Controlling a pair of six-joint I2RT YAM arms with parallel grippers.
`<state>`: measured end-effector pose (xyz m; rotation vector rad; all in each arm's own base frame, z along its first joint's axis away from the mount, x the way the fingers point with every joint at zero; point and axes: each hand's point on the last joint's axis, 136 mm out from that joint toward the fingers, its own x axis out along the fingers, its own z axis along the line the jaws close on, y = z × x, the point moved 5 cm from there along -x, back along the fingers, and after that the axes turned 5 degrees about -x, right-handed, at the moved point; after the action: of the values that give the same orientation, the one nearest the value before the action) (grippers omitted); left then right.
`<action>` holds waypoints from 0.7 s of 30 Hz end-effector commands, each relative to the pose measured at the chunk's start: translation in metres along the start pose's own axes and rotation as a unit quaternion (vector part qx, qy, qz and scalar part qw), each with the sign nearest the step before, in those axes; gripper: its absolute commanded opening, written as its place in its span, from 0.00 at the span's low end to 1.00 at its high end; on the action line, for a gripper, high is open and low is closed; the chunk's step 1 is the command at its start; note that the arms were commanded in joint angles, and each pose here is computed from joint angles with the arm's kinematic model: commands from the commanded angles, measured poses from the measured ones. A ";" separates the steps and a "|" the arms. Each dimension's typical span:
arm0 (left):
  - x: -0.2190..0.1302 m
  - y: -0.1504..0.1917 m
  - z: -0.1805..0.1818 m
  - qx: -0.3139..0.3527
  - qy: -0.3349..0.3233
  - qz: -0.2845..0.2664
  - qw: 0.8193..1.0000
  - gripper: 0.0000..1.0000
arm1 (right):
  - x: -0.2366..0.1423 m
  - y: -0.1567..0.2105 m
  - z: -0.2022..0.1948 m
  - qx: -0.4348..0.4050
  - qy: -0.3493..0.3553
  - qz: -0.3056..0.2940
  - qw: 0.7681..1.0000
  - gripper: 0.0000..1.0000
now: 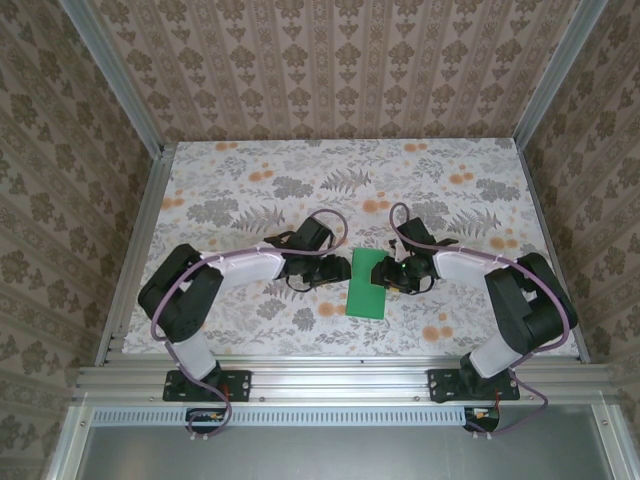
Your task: Fold a paper plane with a square sheet of paper (pick it up from the middle)
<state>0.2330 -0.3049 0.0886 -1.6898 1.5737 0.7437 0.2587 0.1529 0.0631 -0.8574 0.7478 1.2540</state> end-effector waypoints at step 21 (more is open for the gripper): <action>0.031 0.010 -0.019 0.003 0.016 0.081 0.997 0.51 | 0.002 0.012 -0.012 0.027 -0.017 0.013 0.999 0.44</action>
<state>0.2282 -0.3347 0.0751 -1.6117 1.7086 0.7849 0.2581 0.1493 0.0622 -0.8076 0.7061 1.2505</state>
